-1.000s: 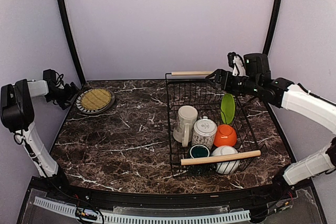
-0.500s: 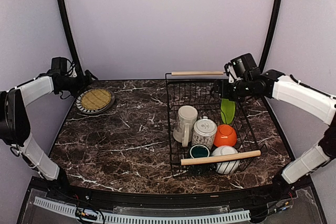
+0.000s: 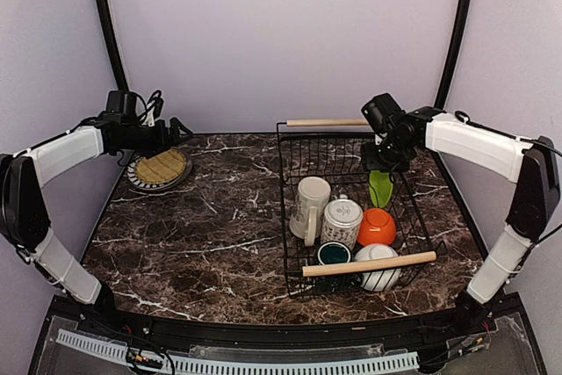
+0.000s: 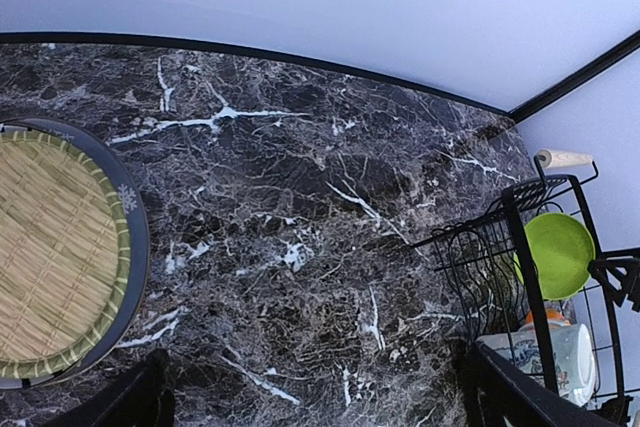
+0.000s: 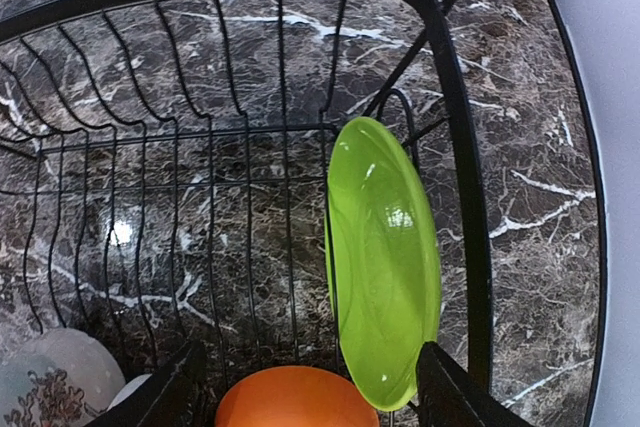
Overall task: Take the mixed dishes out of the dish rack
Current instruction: Grab the plate from the dish rack.
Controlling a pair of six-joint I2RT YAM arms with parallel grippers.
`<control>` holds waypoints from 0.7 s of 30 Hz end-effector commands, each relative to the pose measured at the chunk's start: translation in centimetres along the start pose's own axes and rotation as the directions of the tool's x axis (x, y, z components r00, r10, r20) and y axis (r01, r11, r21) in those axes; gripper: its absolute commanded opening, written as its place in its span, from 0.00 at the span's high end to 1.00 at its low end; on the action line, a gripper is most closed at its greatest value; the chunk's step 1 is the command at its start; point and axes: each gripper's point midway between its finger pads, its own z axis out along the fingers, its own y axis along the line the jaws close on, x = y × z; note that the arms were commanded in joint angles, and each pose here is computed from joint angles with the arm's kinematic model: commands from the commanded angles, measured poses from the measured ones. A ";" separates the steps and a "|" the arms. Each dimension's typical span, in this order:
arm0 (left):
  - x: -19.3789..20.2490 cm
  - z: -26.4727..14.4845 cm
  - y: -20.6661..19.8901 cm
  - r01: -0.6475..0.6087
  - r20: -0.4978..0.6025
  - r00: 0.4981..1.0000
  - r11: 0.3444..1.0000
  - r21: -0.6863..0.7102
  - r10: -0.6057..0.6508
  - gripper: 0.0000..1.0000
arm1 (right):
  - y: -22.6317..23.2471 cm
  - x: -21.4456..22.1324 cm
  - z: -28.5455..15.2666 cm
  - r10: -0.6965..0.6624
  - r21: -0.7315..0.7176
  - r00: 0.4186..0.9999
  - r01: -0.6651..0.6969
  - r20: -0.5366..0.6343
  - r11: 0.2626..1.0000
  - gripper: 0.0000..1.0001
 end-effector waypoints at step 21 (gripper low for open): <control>0.0 -1.4 -3.8 -0.085 0.024 0.996 0.994 0.067 0.083 0.01 | -1.7 -1.3 4.6 -0.062 0.241 0.998 0.065 -0.019 0.968 0.59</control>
